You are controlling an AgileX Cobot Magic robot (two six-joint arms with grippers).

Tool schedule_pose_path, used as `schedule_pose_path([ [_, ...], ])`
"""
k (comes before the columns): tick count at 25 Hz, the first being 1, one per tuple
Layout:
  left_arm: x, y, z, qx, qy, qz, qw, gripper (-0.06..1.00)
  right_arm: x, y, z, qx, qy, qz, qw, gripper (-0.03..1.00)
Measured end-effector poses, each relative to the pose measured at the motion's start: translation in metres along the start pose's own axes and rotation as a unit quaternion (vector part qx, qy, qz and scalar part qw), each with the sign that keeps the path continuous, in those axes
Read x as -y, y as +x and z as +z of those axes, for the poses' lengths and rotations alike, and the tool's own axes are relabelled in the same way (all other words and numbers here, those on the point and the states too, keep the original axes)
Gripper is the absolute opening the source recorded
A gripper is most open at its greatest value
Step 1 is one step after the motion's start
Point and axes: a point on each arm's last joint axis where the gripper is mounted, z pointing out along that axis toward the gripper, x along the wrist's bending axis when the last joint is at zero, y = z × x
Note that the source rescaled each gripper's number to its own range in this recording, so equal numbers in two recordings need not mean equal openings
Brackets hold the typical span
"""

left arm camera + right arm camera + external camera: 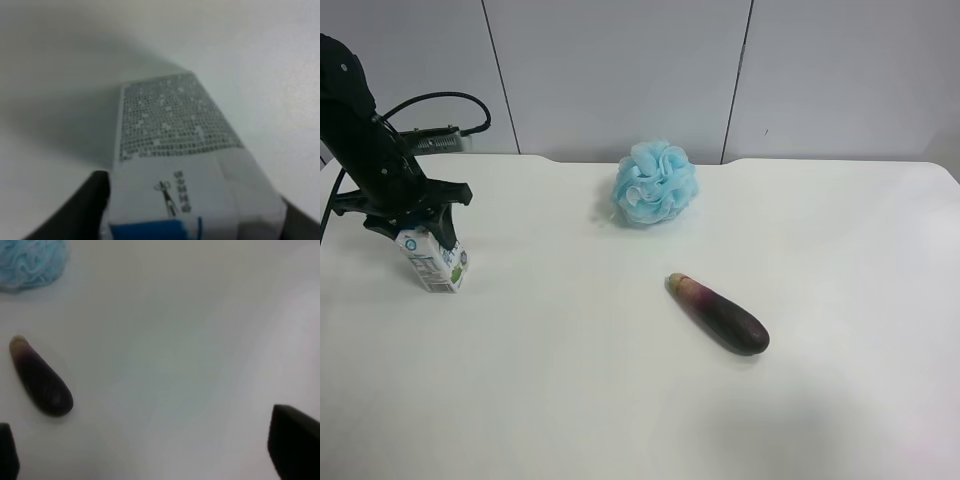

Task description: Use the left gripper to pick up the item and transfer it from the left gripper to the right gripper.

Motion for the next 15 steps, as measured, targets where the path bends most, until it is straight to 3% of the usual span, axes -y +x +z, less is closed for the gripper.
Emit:
schedule_pose_path([
  [10,-0.005,-0.002,-0.009,0.004,0.011,0.003,1.0,0.01,0.0,0.0,0.0,0.0,0.0,0.0,1.0,1.0],
  [15,-0.009,-0.012,-0.034,0.04,0.0,0.042,0.998,0.01,0.0,0.0,0.0,0.0,0.0,0.0,1.0,1.0],
])
